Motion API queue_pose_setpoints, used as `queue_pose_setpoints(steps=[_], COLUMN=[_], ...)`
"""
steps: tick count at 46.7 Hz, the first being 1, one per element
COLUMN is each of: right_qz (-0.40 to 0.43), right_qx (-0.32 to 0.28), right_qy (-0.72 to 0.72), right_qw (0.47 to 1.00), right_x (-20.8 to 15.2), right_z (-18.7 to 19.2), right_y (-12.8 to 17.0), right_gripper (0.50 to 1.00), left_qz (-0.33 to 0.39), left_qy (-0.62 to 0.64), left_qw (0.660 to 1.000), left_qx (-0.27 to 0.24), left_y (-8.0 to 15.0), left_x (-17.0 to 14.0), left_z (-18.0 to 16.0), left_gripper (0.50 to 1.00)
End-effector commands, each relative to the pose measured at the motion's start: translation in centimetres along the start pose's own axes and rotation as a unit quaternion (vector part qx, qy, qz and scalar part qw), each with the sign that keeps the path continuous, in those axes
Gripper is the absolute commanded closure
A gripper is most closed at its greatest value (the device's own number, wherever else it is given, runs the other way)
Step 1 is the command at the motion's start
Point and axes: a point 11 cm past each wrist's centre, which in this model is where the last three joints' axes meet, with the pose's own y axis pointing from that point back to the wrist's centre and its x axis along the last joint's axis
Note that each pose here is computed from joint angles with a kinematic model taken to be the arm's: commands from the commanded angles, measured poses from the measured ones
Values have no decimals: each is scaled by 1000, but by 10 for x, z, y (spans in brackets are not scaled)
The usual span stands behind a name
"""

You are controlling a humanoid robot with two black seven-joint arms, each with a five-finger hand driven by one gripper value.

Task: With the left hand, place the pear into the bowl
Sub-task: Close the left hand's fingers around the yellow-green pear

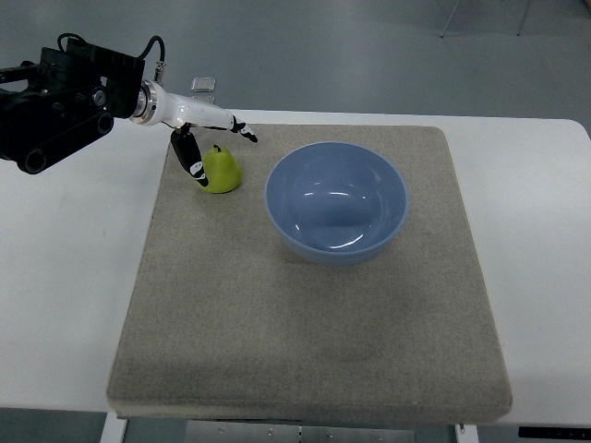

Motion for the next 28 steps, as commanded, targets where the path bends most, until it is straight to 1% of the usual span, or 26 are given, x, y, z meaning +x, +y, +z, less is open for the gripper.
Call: queue_pose_setpoints(steps=[1,6,15,28], right_qz=[0,0,0,0], right_qx=[0,0,0,0], right_qy=[0,0,0,0], right_qw=[1000,1000,1000,1000], right_x=[0,0,0,0], right_z=[0,0,0,0], right_y=[0,0,0,0], right_gripper=[574,574,576,576], left_qz=[4,-3,-2,-12], left_qy=[0,4,12,16], left_qw=[1000,1000,1000,1000], left_qx=[4,2,8,4], left_y=[0,-5,-6,-11], left_x=[0,-8,-13,-23], left_z=[-3,-3,-8,-7], left_gripper=[508,508,508,510])
